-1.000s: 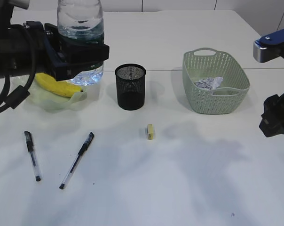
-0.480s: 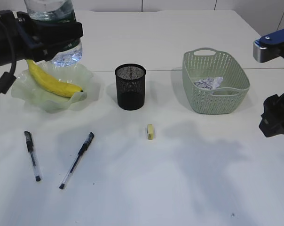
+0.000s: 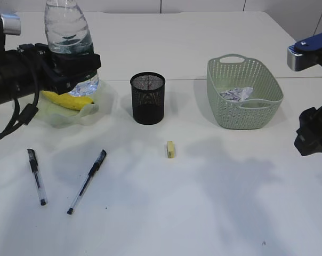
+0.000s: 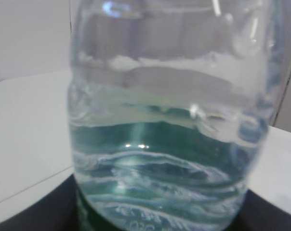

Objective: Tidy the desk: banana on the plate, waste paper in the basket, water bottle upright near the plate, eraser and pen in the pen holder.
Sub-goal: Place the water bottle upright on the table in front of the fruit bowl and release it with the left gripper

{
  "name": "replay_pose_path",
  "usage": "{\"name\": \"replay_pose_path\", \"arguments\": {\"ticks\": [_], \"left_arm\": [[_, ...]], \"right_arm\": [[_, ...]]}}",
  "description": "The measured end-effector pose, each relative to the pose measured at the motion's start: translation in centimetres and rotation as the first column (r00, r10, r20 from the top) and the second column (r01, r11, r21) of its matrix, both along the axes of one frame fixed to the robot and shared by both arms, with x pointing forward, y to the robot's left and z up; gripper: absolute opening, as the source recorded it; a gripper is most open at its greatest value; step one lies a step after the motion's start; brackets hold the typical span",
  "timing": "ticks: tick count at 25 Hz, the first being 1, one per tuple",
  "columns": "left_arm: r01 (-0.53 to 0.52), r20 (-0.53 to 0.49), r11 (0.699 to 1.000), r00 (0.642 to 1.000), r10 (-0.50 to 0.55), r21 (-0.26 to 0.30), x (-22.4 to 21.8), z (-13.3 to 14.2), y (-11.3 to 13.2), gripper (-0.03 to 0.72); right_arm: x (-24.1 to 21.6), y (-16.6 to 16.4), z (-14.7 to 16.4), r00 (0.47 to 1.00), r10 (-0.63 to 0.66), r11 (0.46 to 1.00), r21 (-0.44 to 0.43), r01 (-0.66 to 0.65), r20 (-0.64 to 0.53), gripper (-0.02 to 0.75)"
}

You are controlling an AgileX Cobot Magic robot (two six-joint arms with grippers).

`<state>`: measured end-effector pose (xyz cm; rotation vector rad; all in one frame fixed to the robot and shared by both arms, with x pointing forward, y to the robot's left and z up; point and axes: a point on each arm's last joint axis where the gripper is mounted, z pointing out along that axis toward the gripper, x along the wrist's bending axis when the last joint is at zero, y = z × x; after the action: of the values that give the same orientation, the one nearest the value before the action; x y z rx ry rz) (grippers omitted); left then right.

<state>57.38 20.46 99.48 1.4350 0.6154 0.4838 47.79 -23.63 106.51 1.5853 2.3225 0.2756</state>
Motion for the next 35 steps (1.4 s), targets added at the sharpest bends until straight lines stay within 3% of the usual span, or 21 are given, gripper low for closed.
{"name": "replay_pose_path", "arguments": {"ticks": [15, 35], "left_arm": [[-0.035, -0.076, 0.999, 0.996, 0.038, 0.038, 1.3, -4.4, 0.1, 0.399], [-0.081, -0.148, 0.987, 0.984, 0.102, 0.137, 2.2, -10.9, 0.5, 0.398]], "right_arm": [[-0.1, 0.1, 0.0, 1.000, -0.005, 1.000, 0.016, 0.005, -0.011, 0.516], [-0.1, 0.2, -0.1, 1.000, -0.008, 1.000, 0.030, 0.008, -0.017, 0.515]]}}
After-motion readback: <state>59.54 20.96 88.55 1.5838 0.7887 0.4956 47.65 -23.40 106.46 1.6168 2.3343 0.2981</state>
